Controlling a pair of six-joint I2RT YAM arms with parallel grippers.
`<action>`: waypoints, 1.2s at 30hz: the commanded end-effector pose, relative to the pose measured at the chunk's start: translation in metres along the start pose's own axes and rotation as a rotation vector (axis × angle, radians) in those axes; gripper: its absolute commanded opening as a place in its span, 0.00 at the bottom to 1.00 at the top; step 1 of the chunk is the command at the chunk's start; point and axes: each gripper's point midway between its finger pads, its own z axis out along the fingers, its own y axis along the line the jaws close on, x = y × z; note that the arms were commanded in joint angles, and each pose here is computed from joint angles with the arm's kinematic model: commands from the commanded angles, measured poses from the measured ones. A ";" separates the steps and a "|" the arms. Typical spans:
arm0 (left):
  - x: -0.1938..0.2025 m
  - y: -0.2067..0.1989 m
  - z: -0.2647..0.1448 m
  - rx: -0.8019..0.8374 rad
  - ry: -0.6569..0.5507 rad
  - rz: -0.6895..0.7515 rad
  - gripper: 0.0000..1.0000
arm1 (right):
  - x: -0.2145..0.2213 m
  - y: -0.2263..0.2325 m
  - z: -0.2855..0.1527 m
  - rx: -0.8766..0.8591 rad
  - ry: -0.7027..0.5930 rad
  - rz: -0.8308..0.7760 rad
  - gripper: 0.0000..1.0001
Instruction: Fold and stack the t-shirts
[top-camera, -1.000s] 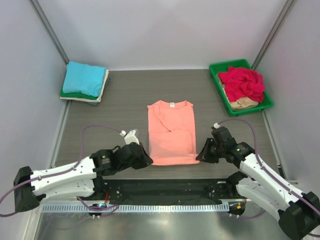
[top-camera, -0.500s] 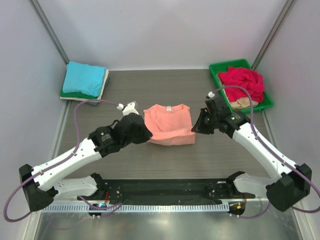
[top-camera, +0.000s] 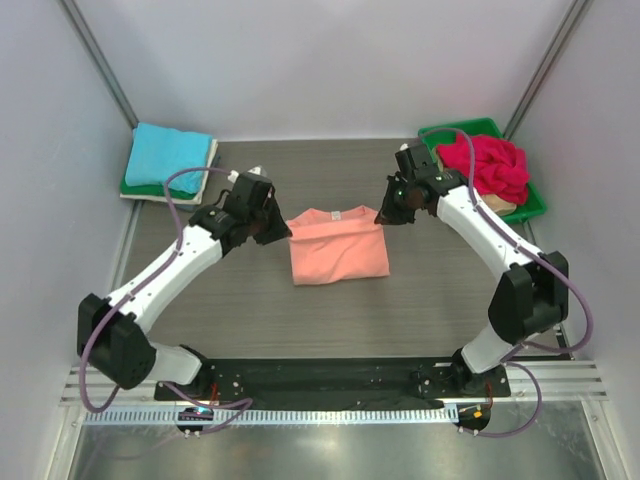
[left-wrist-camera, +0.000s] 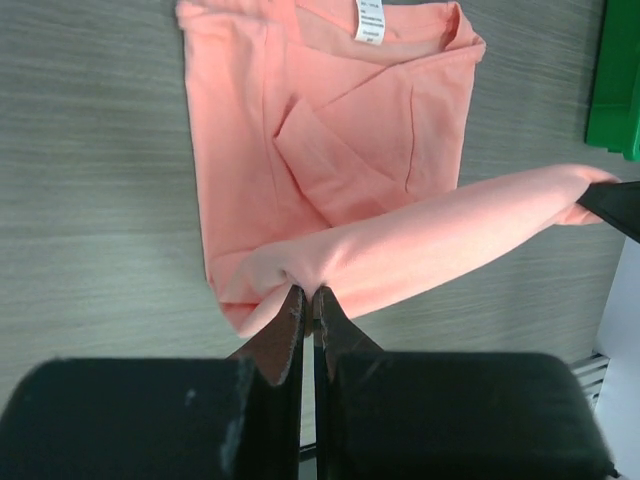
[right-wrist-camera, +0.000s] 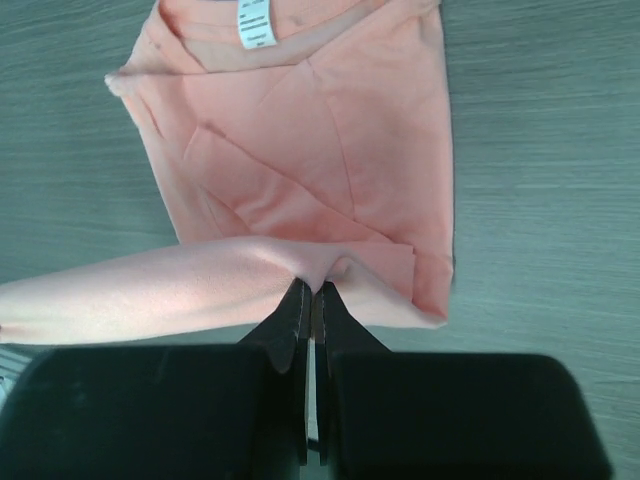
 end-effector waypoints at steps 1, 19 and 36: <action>-0.023 -0.009 0.016 0.034 0.017 0.049 0.00 | -0.038 -0.002 0.005 0.008 -0.066 -0.015 0.01; -0.060 0.030 0.119 -0.012 0.155 -0.027 0.00 | -0.085 -0.008 0.107 -0.003 0.034 0.040 0.01; -0.108 -0.002 0.082 0.065 0.059 0.012 0.82 | -0.113 -0.002 0.058 0.003 -0.115 -0.031 1.00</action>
